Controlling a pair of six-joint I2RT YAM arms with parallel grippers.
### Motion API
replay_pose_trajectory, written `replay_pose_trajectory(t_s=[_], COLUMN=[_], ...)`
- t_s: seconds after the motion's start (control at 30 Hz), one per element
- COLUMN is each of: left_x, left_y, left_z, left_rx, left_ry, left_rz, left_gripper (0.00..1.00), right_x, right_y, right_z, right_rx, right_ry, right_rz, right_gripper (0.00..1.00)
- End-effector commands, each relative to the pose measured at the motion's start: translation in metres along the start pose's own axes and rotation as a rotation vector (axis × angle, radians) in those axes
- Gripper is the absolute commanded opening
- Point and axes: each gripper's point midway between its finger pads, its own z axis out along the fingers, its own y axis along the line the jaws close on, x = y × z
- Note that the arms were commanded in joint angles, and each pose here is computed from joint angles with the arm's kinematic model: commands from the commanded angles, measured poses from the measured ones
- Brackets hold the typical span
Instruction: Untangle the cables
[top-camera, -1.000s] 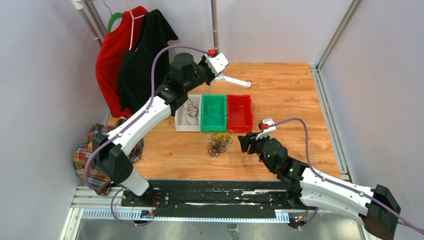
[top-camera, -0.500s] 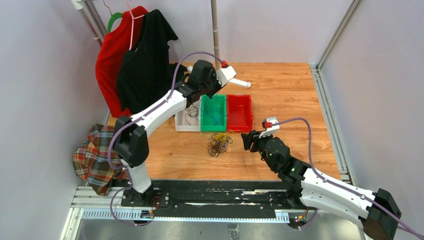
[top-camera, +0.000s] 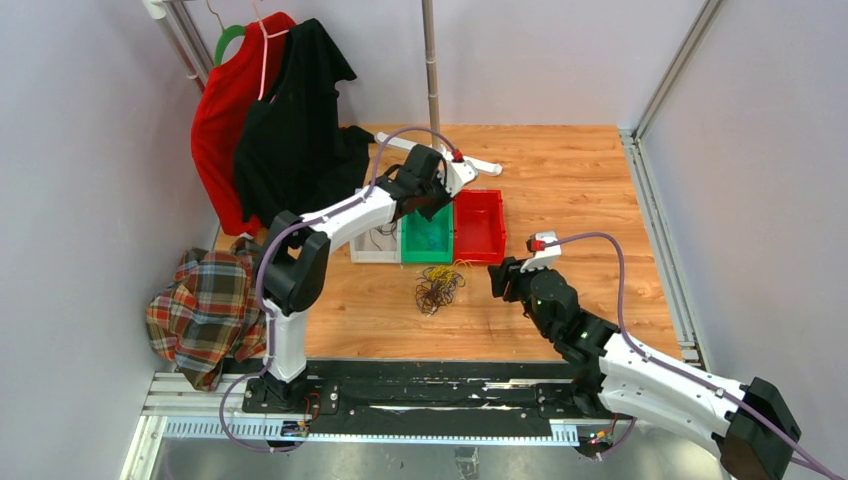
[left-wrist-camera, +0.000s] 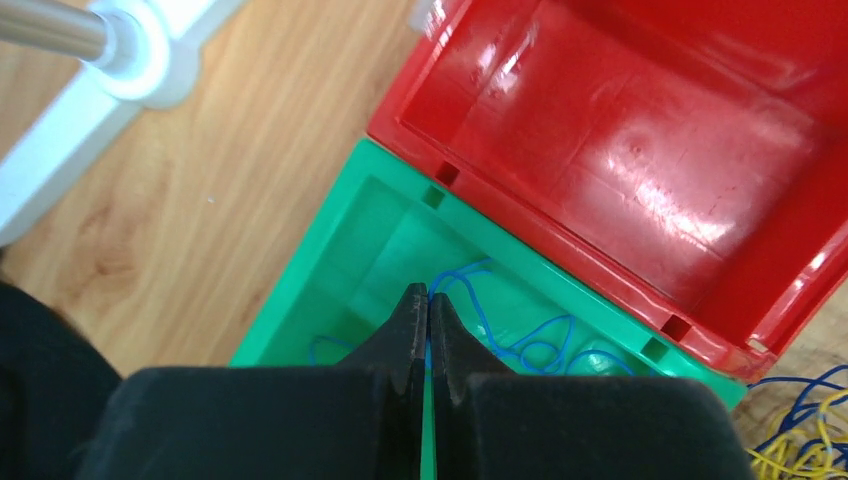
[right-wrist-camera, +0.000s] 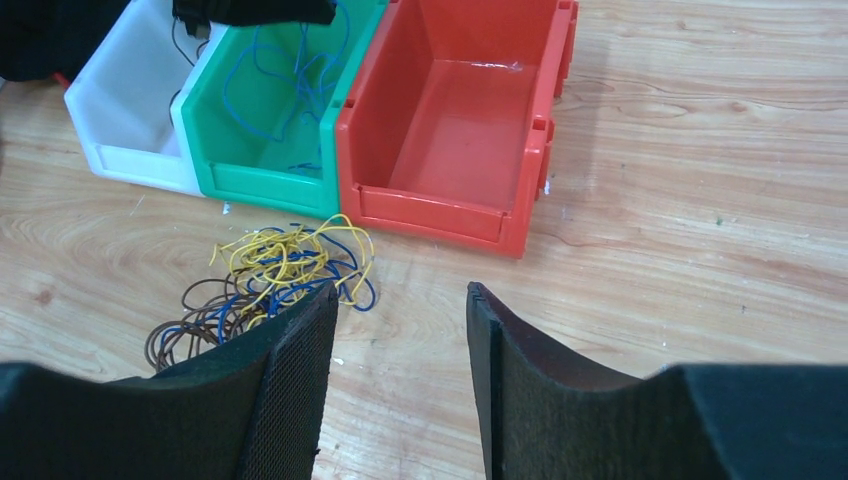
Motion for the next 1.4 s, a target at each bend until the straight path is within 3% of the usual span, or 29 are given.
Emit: replay_pose_trajectory(t_s=[0.0,0.17,0.2,0.27,0.33,0.53,0.6,0.73,0.93,1.13,1.37], left_x=[0.014,0.015,0.010,0.001,-0.004,-0.026,-0.033,-0.024,0.025,0.048,0.053], left_y=[-0.001,0.011,0.012,0.007,0.003,0.000,-0.003,-0.037,-0.122,-0.135,-0.140], left_z=[0.017,0.027,0.025,0.017,0.004,-0.041,-0.058,-0.092,-0.124,-0.097,-0.073], left_rx=[-0.022,-0.075,-0.068,-0.010,0.034,0.079,0.099,0.260,0.541,0.516,0.501], left_ry=[0.012,0.023,0.020,0.032,0.057,0.048,0.041,0.061,0.105,0.132,0.112], left_rz=[0.018,0.047,0.049,0.073,0.071,0.090,0.093,0.056,-0.037,-0.147,-0.262], left_gripper=[0.00,0.01,0.08,0.35,0.49,0.73,0.77,0.77,0.70,0.55,0.47], right_x=[-0.005,0.001,0.001,-0.001,-0.003,-0.013,-0.015,-0.014,-0.009,-0.004,0.000], right_y=[-0.006,0.001,0.002,0.004,0.005,0.010,0.011,0.010,0.005,0.002,0.005], right_z=[0.002,0.005,0.006,0.007,0.007,0.006,0.005,0.004,0.001,0.000,0.000], right_rx=[0.029,-0.006,-0.009,-0.011,-0.016,-0.036,-0.040,-0.037,-0.031,-0.023,-0.038], right_ry=[0.001,0.028,0.030,0.030,0.026,0.014,0.014,0.023,0.033,0.047,0.064], right_rz=[0.017,0.021,0.022,0.027,0.030,0.039,0.037,0.039,0.048,0.045,0.037], right_gripper=[0.50,0.50,0.50,0.50,0.50,0.50,0.50,0.50,0.50,0.49,0.49])
